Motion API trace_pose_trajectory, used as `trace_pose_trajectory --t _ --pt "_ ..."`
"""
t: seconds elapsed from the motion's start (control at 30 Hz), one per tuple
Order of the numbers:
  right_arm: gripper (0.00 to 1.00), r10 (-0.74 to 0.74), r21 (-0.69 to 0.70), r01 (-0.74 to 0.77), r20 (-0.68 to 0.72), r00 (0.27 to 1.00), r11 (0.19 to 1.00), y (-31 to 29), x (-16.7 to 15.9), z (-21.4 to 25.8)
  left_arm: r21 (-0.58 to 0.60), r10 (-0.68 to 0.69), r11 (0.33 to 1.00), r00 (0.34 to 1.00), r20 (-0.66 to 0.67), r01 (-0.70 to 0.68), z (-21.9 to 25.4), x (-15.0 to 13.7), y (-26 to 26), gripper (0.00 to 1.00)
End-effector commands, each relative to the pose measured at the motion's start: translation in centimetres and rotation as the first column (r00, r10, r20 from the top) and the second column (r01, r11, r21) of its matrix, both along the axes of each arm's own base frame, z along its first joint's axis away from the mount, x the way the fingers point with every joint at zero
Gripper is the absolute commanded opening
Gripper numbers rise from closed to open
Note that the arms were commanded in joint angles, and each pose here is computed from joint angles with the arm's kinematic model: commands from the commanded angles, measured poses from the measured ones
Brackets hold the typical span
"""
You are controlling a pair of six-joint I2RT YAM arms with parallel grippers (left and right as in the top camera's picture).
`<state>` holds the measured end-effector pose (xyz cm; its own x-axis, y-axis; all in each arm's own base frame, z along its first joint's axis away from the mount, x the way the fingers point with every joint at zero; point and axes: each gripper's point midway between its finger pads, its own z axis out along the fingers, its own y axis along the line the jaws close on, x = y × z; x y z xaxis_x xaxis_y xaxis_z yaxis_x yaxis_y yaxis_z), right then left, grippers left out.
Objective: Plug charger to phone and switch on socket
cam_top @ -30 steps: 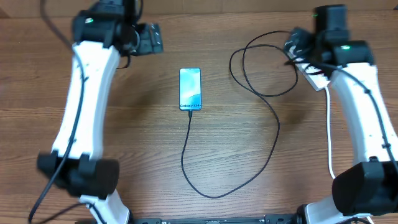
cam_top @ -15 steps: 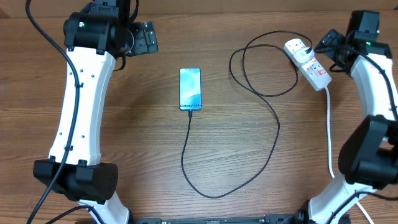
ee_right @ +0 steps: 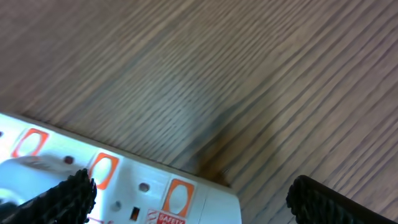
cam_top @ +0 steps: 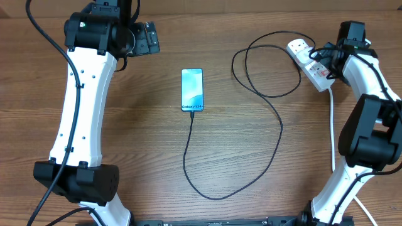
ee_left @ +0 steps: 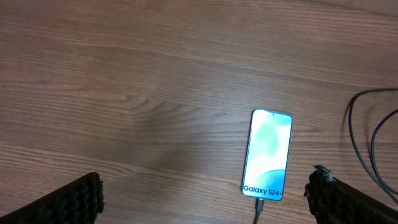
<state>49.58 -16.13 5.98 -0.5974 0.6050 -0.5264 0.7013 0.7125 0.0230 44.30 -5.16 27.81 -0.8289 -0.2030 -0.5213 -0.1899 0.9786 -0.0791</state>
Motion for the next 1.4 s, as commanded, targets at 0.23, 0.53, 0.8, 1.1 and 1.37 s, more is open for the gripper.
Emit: trace_pose_trajectory --t 0.23,0.53,0.8,1.1,1.37 --pt "1.00 0.034 0.081 -0.037 0.037 0.999 0.996 0.4 1.1 -1.7 0.008 0.032 0.999 0.999 -0.006 -0.032 -0.4 0.2 0.5 1.00" --pt "1.00 0.008 0.082 -0.010 0.031 1.000 0.997 -1.0 1.0 -3.0 0.008 0.033 0.999 0.999 -0.006 -0.032 -0.4 0.2 0.5 1.00" --pt "1.00 0.016 0.119 -0.018 0.014 1.000 0.993 -0.8 0.9 -4.7 0.008 0.032 0.999 0.999 -0.006 -0.032 -0.4 0.2 0.5 1.00" --pt "1.00 0.089 0.253 -0.106 0.075 0.993 0.962 2.0 2.1 -4.6 0.008 0.033 0.999 0.999 -0.006 -0.033 -0.4 0.2 0.5 1.00" --pt "1.00 0.090 0.265 -0.099 0.049 0.995 0.959 2.2 1.5 -5.0 0.008 0.032 0.999 0.999 -0.006 -0.032 -0.4 0.2 0.5 1.00"
